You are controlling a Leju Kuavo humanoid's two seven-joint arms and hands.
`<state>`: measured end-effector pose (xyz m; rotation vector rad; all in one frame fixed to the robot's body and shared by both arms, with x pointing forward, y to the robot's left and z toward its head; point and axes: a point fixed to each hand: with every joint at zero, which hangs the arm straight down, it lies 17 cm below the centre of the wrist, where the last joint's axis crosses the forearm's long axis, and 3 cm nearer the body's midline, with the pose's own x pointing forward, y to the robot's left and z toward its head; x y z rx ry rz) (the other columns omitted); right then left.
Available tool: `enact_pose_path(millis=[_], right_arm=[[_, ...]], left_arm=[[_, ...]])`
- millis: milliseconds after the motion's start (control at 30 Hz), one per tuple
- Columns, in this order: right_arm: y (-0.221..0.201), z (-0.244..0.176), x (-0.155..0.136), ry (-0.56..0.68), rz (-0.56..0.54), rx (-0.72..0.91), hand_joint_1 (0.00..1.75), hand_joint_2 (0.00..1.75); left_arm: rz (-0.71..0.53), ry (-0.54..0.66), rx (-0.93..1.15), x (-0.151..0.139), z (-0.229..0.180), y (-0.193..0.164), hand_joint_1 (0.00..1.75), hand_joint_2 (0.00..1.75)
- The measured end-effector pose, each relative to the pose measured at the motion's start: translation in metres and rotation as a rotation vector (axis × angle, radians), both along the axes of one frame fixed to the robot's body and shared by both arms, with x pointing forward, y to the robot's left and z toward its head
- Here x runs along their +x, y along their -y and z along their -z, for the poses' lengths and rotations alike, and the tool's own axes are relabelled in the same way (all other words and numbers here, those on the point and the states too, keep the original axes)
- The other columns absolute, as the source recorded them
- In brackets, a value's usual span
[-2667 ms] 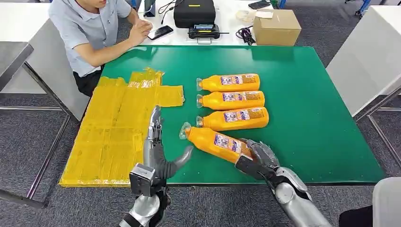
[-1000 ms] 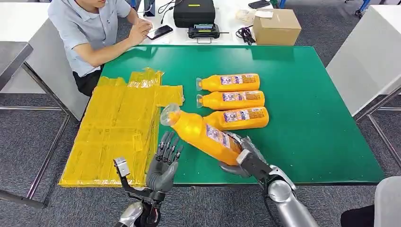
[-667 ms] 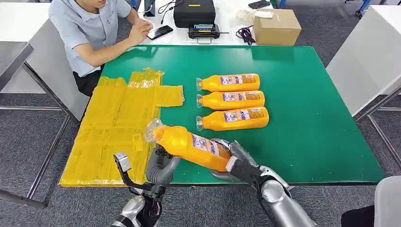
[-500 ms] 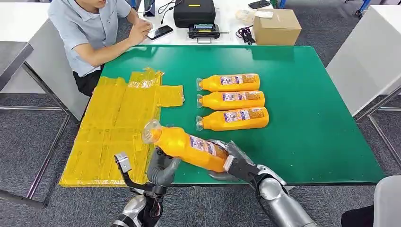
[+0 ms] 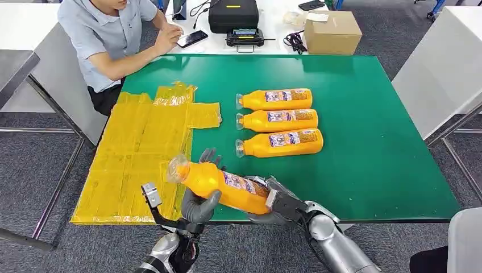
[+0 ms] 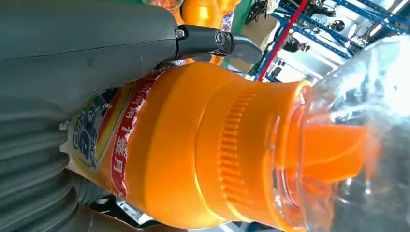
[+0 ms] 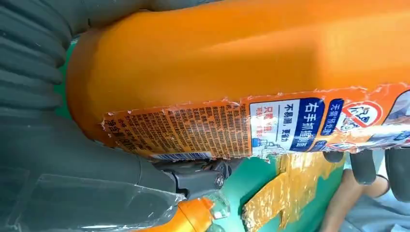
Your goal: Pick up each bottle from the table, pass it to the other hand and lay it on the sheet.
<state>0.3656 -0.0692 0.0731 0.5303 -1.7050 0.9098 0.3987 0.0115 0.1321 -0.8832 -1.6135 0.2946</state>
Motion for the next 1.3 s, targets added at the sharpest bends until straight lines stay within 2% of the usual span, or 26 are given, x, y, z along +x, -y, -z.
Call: enact_pose_path(millis=[33,67,100,200,233,267,300,333,367,400,433,467,500,533,567,633,667,700,767,1067,1233,1300], right_arm=[[0.000,0.001,0.000,-0.002,0.000,-0.001,1.71,1.75],[0.000,0.001,0.000,-0.004,0.001,-0.001,1.71,1.75],[0.000,0.002,0.000,-0.006,0.002,0.000,1.73,1.75],[0.000,0.003,0.000,-0.012,0.005,0.003,1.62,1.75],[0.000,0.003,0.000,-0.014,0.006,0.005,1.54,1.75],[0.000,0.003,0.000,-0.016,0.007,0.007,1.38,1.75],[0.000,0.003,0.000,-0.018,0.008,0.010,1.38,1.75],[0.000,0.003,0.000,-0.021,0.009,0.013,0.98,1.75],[0.000,0.003,0.000,-0.025,0.011,0.016,0.42,1.75],[0.001,0.003,0.000,-0.029,0.013,0.019,0.44,1.75],[0.001,0.004,0.000,-0.032,0.013,0.019,0.54,1.75],[0.001,0.004,0.000,-0.034,0.014,0.019,0.77,1.75],[0.000,0.004,-0.001,-0.036,0.015,0.022,0.73,1.75],[0.000,0.004,-0.001,-0.038,0.017,0.026,0.61,1.75],[0.000,0.004,-0.001,-0.040,0.018,0.028,0.59,1.75],[0.000,0.004,-0.001,-0.042,0.020,0.032,0.59,1.75],[0.000,0.004,-0.001,-0.042,0.021,0.033,0.68,1.75],[0.000,0.004,0.000,-0.043,0.023,0.034,0.52,1.75],[0.000,0.004,-0.001,-0.046,0.024,0.034,0.00,1.75],[0.000,0.000,0.005,-0.055,0.064,0.061,0.00,1.75],[0.006,0.006,0.009,-0.056,0.120,0.054,0.00,1.75],[0.010,0.008,0.011,-0.039,0.152,0.040,0.00,1.75]], left_arm=[[0.000,0.000,-0.001,0.000,0.000,0.000,0.00,1.75],[-0.001,0.000,-0.001,0.000,0.000,0.000,0.35,1.75],[-0.001,0.000,0.001,0.000,0.000,0.000,1.75,1.75],[-0.006,0.000,0.010,0.000,0.001,0.001,1.75,1.75],[-0.006,0.002,0.013,0.000,0.001,0.001,1.75,1.75],[-0.005,0.002,0.017,0.000,0.001,0.001,1.75,1.75],[-0.005,0.000,0.018,0.000,0.002,0.001,1.75,1.75],[-0.006,0.000,0.020,0.001,0.002,0.002,1.75,1.75],[-0.007,0.001,0.021,0.001,0.002,0.002,1.75,1.75],[-0.008,0.002,0.023,0.001,0.002,0.002,1.75,1.75],[-0.009,0.007,0.026,0.002,0.001,0.002,1.75,1.75],[-0.009,0.010,0.028,0.002,0.001,0.002,1.75,1.75],[-0.009,0.012,0.030,0.002,0.000,0.002,1.75,1.75],[-0.009,0.013,0.031,0.002,0.000,0.002,1.75,1.75],[-0.010,0.014,0.033,0.002,0.000,0.002,1.75,1.75],[-0.010,0.016,0.037,0.002,0.000,0.003,1.75,1.75],[-0.013,0.016,0.039,0.002,0.000,0.002,1.75,1.75],[-0.016,0.014,0.041,0.003,0.001,0.002,1.75,1.75],[-0.021,0.013,0.045,0.003,0.001,0.001,1.75,1.75],[-0.119,0.000,0.193,0.012,0.014,-0.008,1.75,1.75],[-0.213,0.026,0.389,0.019,0.019,-0.015,1.75,1.75],[-0.264,0.070,0.493,0.023,0.013,-0.018,1.75,1.75]])
